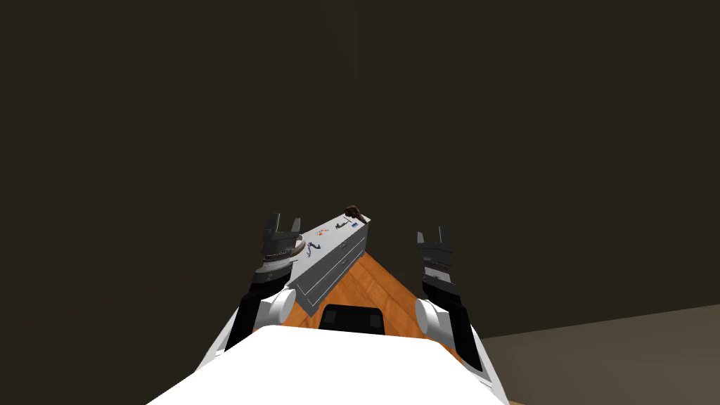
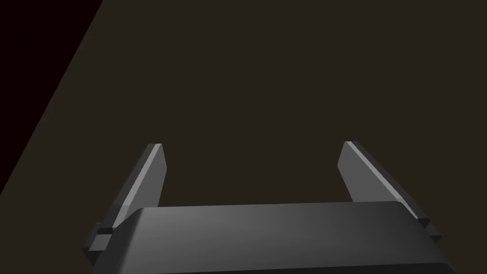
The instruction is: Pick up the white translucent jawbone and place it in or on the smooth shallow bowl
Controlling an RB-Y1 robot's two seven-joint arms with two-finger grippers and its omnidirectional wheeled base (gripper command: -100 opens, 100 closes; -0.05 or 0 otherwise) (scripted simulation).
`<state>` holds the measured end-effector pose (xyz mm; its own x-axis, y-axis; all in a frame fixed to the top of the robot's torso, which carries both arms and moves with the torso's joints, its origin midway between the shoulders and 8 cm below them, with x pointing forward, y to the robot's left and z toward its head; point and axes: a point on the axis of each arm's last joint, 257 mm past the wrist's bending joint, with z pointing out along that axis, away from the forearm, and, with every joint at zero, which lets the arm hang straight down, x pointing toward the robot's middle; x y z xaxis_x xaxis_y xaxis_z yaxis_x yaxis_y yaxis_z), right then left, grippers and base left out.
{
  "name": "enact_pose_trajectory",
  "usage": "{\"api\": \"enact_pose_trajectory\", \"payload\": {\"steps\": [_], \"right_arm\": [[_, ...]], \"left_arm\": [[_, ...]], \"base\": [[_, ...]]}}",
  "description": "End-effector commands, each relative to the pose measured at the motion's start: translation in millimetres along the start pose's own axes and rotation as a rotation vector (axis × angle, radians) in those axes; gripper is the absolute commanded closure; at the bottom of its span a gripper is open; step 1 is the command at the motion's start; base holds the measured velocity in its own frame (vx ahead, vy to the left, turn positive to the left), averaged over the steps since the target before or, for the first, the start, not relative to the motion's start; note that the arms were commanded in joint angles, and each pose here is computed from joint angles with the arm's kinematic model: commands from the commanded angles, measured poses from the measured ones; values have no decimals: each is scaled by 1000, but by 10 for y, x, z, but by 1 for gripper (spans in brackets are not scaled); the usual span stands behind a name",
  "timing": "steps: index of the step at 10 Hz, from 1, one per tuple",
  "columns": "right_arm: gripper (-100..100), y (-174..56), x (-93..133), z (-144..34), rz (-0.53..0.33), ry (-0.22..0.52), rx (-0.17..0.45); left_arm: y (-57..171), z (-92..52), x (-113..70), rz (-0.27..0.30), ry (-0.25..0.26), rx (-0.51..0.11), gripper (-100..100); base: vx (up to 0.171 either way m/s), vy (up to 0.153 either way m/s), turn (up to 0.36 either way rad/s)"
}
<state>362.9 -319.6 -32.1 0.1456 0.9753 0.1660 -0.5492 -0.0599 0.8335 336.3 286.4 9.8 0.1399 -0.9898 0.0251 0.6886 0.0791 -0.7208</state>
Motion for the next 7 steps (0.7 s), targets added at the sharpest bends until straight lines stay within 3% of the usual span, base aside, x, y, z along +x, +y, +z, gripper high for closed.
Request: {"api": "enact_pose_trajectory", "payload": {"steps": [1,7], "right_arm": [[0,0,0,0,0,0,0],[0,0,0,0,0,0,0]], "left_arm": [[100,12,19,9,27,-32,-100],[589,36,32,23,75,-180,-100]], "base": [[-18,12,-28],[-45,29,-39]]}}
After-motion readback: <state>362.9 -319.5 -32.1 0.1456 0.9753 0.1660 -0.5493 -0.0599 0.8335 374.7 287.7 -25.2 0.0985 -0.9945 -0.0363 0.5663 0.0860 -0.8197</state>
